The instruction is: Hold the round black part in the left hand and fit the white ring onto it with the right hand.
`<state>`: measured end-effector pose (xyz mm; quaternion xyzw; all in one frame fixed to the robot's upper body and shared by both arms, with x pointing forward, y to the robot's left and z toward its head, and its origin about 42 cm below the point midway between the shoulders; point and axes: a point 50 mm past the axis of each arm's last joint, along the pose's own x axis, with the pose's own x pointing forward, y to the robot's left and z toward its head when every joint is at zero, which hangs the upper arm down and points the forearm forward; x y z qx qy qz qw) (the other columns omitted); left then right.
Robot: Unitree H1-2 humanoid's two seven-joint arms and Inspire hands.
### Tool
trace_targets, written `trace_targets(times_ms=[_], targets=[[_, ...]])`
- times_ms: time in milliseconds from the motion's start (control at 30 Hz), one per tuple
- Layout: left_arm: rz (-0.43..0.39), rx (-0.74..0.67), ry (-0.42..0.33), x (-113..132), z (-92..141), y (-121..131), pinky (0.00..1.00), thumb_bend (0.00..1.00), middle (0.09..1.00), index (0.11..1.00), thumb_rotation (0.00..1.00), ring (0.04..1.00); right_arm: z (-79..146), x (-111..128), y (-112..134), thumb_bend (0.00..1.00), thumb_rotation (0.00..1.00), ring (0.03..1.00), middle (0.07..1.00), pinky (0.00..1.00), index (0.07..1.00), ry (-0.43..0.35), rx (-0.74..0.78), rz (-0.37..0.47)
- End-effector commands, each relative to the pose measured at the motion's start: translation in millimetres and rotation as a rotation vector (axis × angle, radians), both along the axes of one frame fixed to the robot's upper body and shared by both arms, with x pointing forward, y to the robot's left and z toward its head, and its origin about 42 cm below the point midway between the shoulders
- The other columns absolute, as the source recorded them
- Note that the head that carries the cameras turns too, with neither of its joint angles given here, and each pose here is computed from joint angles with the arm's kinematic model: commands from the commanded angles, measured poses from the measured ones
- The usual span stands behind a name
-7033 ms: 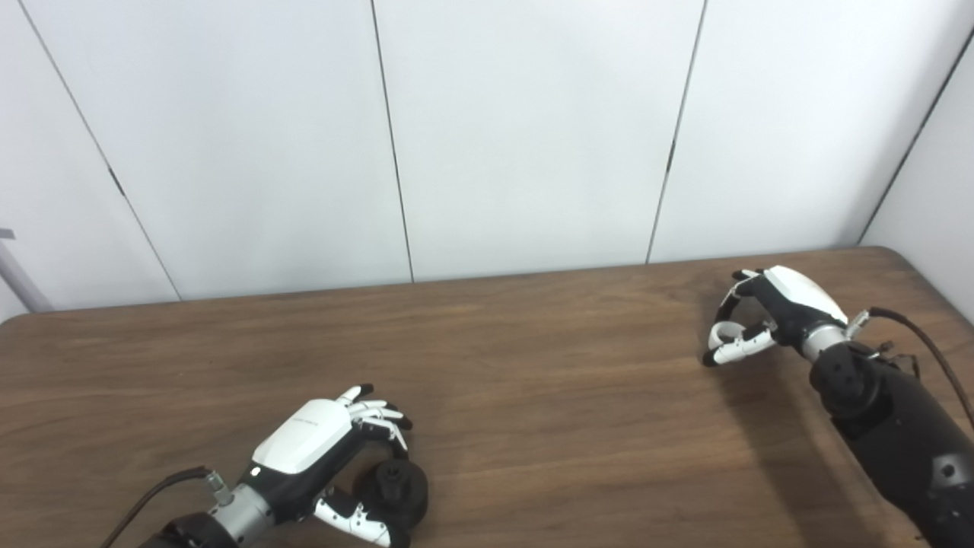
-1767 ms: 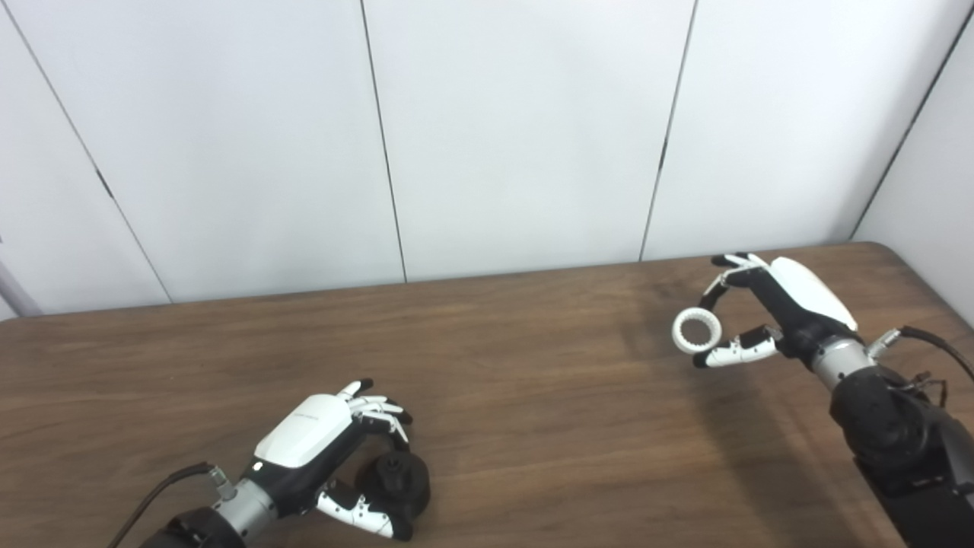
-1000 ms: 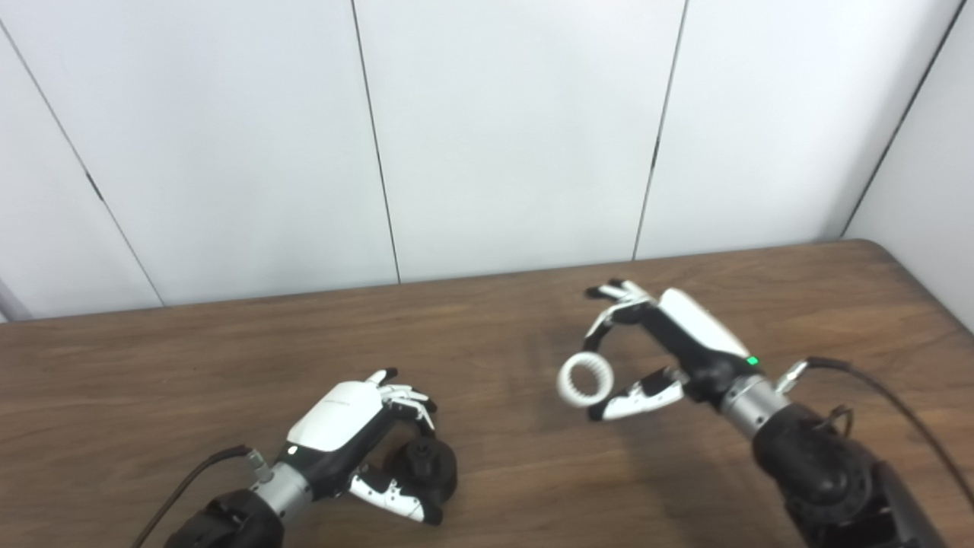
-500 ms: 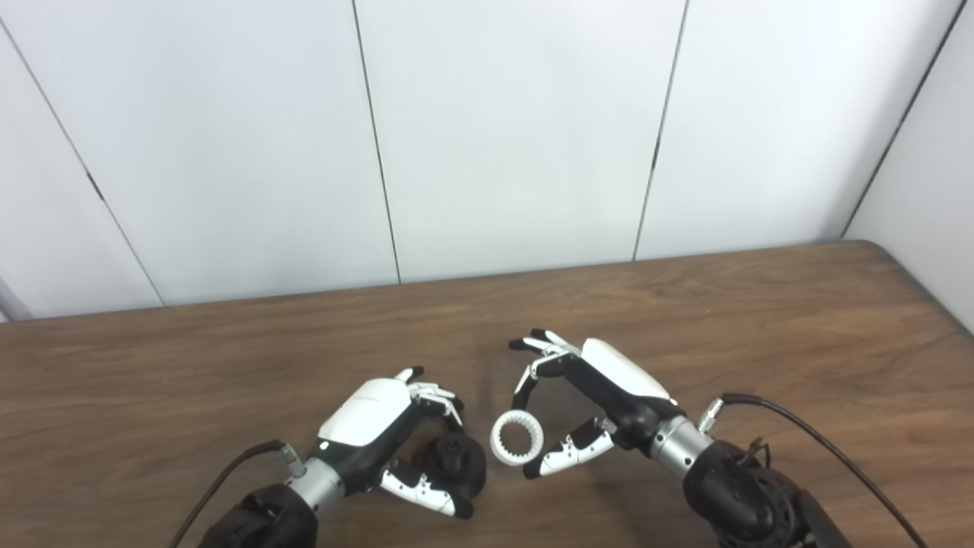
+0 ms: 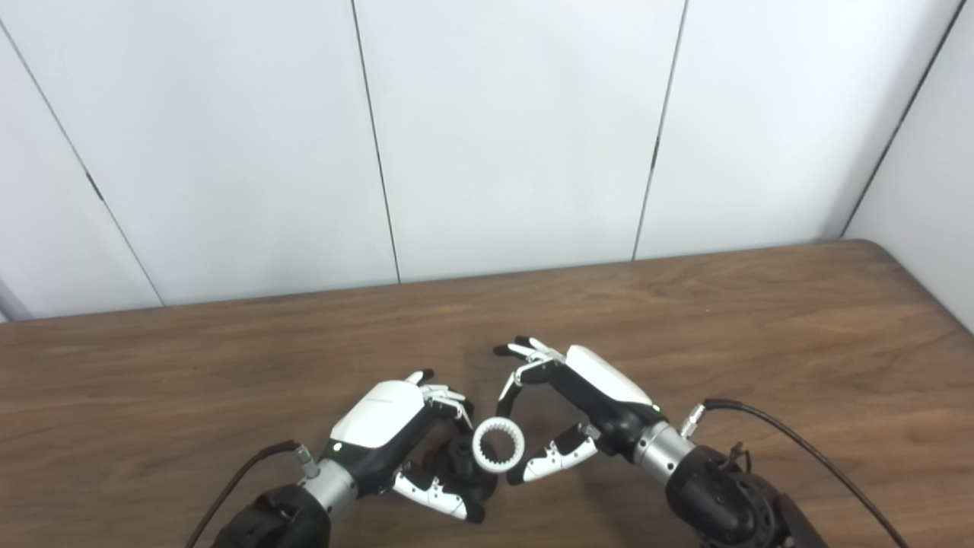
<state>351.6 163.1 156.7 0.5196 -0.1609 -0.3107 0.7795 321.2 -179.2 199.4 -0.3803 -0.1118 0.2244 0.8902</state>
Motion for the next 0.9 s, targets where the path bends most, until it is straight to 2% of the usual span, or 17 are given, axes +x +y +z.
trace_targets(times_ms=[0,867], targets=[[-0.009,0.025,-0.009,1.3,5.5,-2.0,1.0,0.51,0.805,0.482,0.06,0.868,18.4,6.6,6.3,0.51,0.13,1.0,0.931,1.0,0.476,-0.088,0.023,0.033],[-0.043,-0.008,-0.033,-12.9,13.7,-12.2,1.0,0.51,0.801,0.481,0.06,0.869,15.5,6.0,18.1,0.51,0.13,1.0,0.936,1.0,0.476,-0.044,0.027,0.073]])
